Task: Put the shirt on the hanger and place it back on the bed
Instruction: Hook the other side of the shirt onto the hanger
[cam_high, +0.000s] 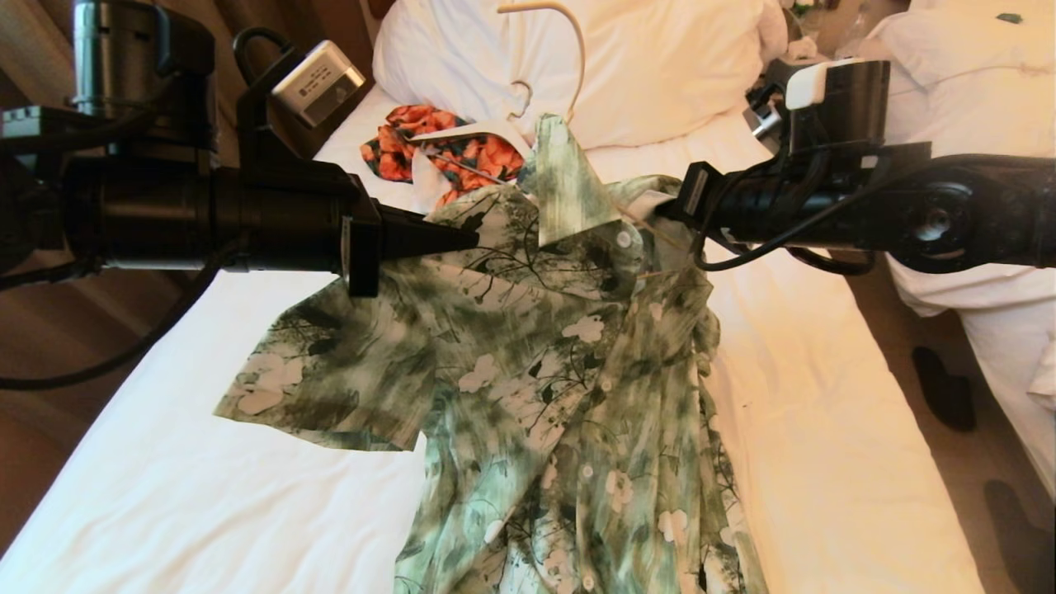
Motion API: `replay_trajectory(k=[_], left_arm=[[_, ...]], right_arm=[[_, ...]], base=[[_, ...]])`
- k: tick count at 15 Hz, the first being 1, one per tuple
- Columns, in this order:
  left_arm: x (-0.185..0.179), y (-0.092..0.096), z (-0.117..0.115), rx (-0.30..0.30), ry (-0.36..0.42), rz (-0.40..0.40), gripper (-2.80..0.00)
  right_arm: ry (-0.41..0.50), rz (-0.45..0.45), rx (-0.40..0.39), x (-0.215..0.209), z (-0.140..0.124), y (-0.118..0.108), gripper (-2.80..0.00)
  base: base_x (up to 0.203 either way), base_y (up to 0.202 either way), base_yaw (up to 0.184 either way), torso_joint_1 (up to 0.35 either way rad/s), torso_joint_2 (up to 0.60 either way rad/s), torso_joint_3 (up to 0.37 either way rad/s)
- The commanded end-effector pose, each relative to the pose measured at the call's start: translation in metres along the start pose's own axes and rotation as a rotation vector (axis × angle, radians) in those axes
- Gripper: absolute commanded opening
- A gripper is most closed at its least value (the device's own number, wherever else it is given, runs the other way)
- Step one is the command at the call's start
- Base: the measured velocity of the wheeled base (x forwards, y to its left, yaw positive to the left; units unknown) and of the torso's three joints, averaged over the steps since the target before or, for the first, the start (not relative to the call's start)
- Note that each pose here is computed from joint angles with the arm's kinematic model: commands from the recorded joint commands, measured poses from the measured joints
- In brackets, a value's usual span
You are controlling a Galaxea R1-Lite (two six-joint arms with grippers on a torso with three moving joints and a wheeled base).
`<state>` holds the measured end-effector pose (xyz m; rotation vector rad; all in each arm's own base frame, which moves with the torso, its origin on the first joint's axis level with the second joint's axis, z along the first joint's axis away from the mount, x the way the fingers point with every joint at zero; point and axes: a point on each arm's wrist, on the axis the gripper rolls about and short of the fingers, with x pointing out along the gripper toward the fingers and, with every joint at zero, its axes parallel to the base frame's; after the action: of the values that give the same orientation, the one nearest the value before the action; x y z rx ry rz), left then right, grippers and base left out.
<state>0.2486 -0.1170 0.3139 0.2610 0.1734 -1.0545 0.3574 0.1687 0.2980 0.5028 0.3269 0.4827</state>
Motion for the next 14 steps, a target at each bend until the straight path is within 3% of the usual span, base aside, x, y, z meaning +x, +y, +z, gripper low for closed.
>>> replay_trajectory(k=[1, 5, 8, 14], left_arm=[[0.003, 0.001, -0.001, -0.002, 0.005, -0.007, -2.8], [0.01, 0.004, -0.002, 0.008, -0.006, -0.003, -2.8], [0.011, 0.016, 0.002, 0.031, -0.028, 0.091, -2.8], [-0.017, 0.001, 0.011, 0.05, -0.049, 0.125, -2.8]], right_arm=[[-0.016, 0.031, -0.003, -0.011, 0.005, 0.012, -2.8], [-0.025, 0.086, -0.013, -0.028, 0.008, 0.033, -2.8], [0.011, 0.08, -0.015, -0.041, 0.008, 0.041, -2.8], [-0.005, 0.017, -0.039, -0.044, 0.017, 0.023, -2.8]], base=[[0.0, 0.0, 0.0, 0.0, 0.0, 0.0], [0.0, 0.0, 0.0, 0.0, 0.0, 0.0], [0.0, 0.0, 0.0, 0.0, 0.0, 0.0], [0.0, 0.0, 0.0, 0.0, 0.0, 0.0]])
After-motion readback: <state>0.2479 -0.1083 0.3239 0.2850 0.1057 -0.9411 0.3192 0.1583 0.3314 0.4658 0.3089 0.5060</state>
